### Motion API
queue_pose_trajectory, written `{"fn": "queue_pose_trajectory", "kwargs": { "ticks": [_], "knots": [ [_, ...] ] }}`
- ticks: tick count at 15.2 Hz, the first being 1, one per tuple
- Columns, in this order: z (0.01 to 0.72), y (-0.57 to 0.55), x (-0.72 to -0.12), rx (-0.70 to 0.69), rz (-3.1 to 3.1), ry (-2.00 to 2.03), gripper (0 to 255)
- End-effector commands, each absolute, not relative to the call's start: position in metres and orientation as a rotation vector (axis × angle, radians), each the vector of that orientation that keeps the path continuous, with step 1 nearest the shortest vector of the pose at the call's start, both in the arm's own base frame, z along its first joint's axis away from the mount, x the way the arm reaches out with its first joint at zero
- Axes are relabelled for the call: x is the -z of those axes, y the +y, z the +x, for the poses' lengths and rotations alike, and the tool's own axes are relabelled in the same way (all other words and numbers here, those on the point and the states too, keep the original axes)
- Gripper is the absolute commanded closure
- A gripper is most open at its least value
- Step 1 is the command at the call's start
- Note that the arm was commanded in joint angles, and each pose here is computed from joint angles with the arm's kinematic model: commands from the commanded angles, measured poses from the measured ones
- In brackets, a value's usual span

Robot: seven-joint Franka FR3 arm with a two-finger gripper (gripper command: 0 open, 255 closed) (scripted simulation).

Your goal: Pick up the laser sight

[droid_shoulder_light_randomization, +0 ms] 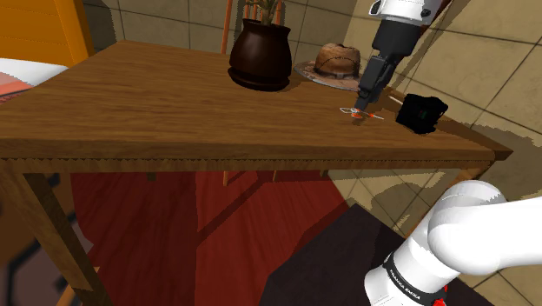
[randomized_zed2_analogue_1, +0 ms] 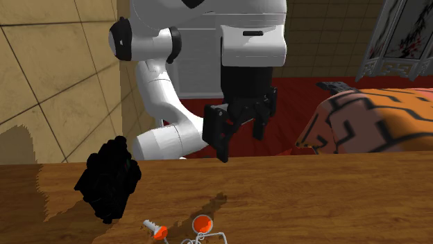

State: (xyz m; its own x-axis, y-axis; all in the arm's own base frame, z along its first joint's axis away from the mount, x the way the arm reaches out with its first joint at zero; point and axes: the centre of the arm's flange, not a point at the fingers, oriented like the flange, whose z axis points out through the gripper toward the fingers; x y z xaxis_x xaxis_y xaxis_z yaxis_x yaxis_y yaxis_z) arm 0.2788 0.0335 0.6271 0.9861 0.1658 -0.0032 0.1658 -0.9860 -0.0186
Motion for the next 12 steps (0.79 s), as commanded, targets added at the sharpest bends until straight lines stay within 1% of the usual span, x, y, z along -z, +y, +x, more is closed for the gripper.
{"fn": "queue_pose_trajectory", "kwargs": {
  "ticks": [1,12],
  "knots": [
    [0.279,0.033,-0.627,-0.007,-3.112,-0.260,0],
    [0.252,-0.107,-0.649,-0.158,-3.096,0.102,0]
  ]
}}
